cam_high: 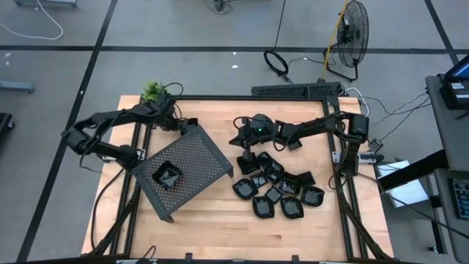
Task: Pick & Place Mini shaped plates
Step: Stack the distorted square plate on top of the distorted square plate on the shelf
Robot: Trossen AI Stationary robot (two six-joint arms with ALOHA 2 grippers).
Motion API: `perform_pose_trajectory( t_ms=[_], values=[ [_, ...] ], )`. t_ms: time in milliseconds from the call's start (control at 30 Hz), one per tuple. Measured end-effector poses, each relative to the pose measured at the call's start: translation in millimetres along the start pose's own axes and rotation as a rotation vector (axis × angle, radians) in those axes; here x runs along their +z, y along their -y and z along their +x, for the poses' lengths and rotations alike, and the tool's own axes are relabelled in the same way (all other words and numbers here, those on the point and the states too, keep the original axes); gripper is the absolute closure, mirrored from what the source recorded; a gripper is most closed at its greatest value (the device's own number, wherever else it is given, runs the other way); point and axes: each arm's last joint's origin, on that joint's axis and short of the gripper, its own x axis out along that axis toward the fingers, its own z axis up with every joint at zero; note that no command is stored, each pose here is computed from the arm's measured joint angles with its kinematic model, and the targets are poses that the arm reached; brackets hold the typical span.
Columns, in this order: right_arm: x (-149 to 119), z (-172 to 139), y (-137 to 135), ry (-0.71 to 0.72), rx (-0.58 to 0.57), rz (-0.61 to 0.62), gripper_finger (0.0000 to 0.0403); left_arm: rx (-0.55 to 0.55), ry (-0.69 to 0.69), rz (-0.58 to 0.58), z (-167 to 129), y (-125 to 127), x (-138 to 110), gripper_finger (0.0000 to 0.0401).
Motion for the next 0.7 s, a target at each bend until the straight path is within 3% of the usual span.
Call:
perform_pose_trajectory(
  t_ms=[200,400,533,700],
  values=[
    [0,0,0,0.0,0.0,0.02,0.0385,0.063,-0.025,0.001,-1,-5,-3,0.0268],
    [0,0,0,0.0,0.0,0.02,0.0383,0.033,-0.031,0.005,-3,-5,-3,0.0196],
    [0,0,0,0.0,0.0,0.021,0.0382,0.0,0.016,0.008,-12,-2,-2,0.0182],
    [-1,0,0,-0.006,0.001,0.023,0.0382,-0.04,0.091,0.01,-31,1,-3,0.0197]
  ],
)
